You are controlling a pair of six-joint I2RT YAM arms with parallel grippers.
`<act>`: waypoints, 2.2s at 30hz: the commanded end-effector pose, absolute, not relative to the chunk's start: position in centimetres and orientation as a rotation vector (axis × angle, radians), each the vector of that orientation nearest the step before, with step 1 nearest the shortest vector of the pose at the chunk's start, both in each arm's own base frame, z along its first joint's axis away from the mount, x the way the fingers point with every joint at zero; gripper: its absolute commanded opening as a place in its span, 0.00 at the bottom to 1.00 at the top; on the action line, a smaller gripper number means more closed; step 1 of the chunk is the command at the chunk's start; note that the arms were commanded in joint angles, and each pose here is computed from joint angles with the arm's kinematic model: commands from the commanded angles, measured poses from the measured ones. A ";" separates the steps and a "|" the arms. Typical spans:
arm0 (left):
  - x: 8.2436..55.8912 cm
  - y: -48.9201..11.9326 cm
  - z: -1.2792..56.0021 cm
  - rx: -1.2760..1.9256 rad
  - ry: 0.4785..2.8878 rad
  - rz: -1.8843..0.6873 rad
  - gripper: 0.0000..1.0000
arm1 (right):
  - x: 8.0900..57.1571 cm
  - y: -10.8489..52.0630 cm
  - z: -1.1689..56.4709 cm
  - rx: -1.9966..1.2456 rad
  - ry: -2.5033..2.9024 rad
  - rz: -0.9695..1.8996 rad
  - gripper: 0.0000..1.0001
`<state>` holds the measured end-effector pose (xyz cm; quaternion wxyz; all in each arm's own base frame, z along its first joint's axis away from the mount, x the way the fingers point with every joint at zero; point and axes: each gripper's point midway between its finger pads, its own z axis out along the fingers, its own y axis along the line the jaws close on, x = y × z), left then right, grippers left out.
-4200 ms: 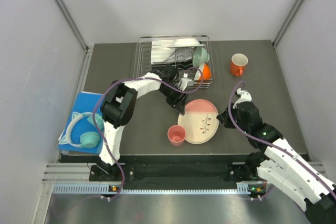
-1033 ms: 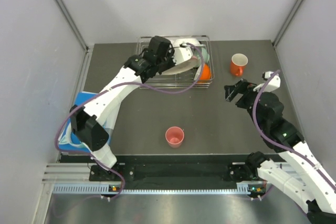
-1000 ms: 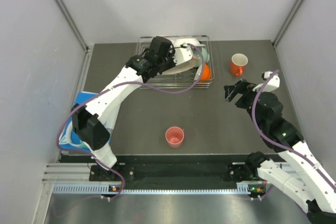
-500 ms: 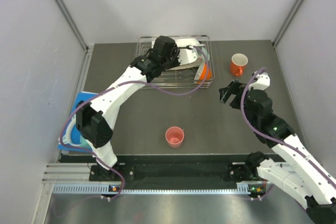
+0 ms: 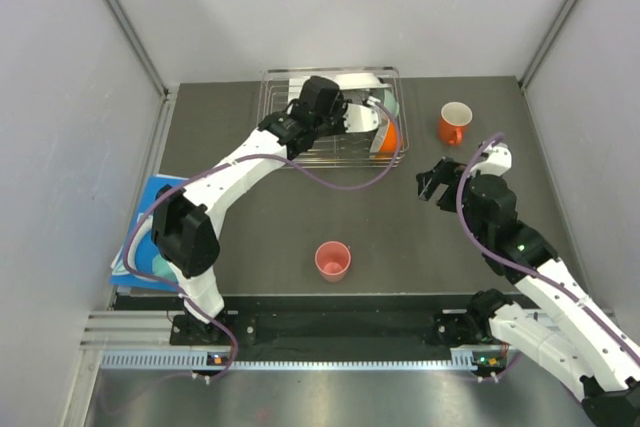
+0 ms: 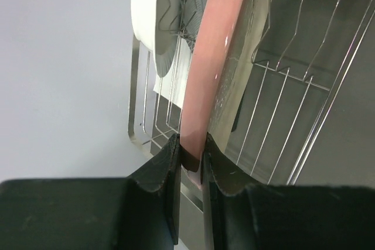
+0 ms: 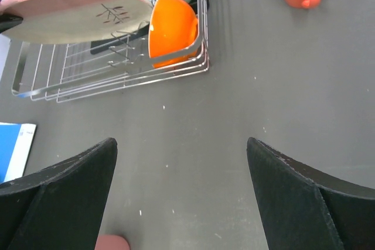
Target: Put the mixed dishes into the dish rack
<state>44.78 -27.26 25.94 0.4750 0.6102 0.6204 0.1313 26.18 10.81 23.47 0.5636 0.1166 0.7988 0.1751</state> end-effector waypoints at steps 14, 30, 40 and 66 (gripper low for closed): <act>45.2 -29.7 25.6 1.506 1.382 0.361 0.00 | 26.6 10.6 23.5 0.303 1.856 0.446 0.90; 44.2 -28.5 29.0 1.359 1.429 0.345 0.99 | 27.0 10.5 23.3 0.320 1.870 0.435 0.90; 44.3 -22.2 34.2 1.101 1.540 0.307 0.99 | 31.1 10.6 21.8 0.381 1.943 0.293 0.81; 55.1 -8.3 19.9 0.416 2.185 0.041 0.96 | 50.3 13.0 18.3 0.388 2.088 0.287 0.56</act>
